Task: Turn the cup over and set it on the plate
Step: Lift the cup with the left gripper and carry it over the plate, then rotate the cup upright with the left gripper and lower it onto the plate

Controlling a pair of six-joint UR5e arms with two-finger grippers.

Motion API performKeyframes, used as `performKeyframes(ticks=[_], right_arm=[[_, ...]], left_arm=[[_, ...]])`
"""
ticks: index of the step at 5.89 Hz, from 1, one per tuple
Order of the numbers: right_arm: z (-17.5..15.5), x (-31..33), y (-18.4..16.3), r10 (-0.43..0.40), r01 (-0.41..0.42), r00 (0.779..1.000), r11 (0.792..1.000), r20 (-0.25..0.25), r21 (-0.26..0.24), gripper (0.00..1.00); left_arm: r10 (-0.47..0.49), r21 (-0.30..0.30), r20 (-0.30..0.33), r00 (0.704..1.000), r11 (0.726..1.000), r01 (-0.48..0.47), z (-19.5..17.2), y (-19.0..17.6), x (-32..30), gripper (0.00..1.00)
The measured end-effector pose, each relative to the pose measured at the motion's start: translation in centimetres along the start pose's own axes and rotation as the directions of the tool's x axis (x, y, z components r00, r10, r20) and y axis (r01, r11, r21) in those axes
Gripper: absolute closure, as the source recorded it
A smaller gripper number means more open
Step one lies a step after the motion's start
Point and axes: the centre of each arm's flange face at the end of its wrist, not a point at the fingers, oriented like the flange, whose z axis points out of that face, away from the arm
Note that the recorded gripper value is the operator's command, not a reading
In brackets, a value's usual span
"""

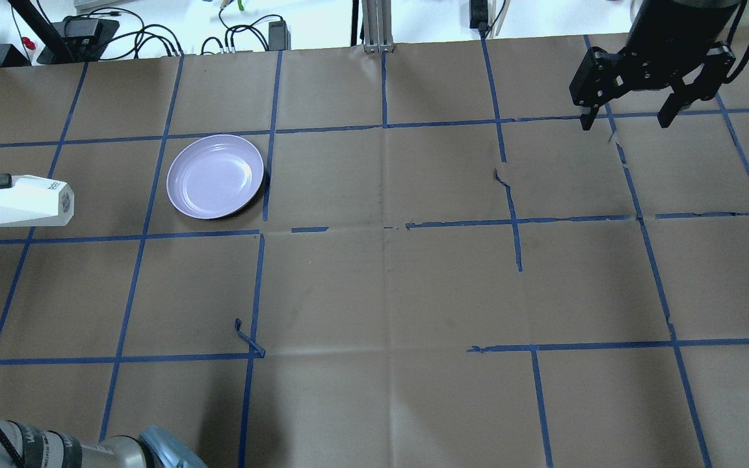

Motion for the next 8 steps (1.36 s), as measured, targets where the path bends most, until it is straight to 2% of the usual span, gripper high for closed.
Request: performKeyframes(ticks=[1, 2, 3, 4, 5, 6, 7, 8], right_arm=[[0.0, 0.0, 0.0, 0.000, 0.000, 1.000, 1.000, 0.000, 0.000, 0.00], [0.0, 0.0, 0.0, 0.000, 0.000, 1.000, 1.000, 0.000, 0.000, 0.00], [0.0, 0.0, 0.0, 0.000, 0.000, 1.000, 1.000, 0.000, 0.000, 0.00], [0.0, 0.0, 0.0, 0.000, 0.000, 1.000, 1.000, 0.000, 0.000, 0.00], [0.0, 0.0, 0.0, 0.000, 0.000, 1.000, 1.000, 0.000, 0.000, 0.00], [0.0, 0.0, 0.0, 0.000, 0.000, 1.000, 1.000, 0.000, 0.000, 0.00], [0.0, 0.0, 0.0, 0.000, 0.000, 1.000, 1.000, 0.000, 0.000, 0.00], [0.0, 0.0, 0.0, 0.000, 0.000, 1.000, 1.000, 0.000, 0.000, 0.00]], left_arm=[[0.003, 0.003, 0.102, 0.995, 1.000, -0.004, 1.3, -0.9, 3.3, 1.00], [0.029, -0.020, 0.255, 0.966, 0.999, -0.025, 4.6, -2.8, 6.7, 1.00], [0.079, -0.054, 0.436, 0.896, 0.997, -0.062, 10.2, -4.8, 10.6, 1.00], [0.148, -0.099, 0.596, 0.789, 0.989, -0.110, 17.0, -5.4, 14.6, 1.00], [0.229, -0.158, 0.729, 0.645, 0.973, -0.167, 24.1, -4.4, 18.4, 1.00], [0.303, -0.217, 0.819, 0.487, 0.950, -0.226, 30.4, -2.7, 21.1, 1.00], [0.343, -0.249, 0.859, 0.381, 0.928, -0.275, 34.2, -1.7, 21.7, 1.00], [0.358, -0.255, 0.871, 0.337, 0.915, -0.312, 36.5, -1.9, 20.3, 1.00]])
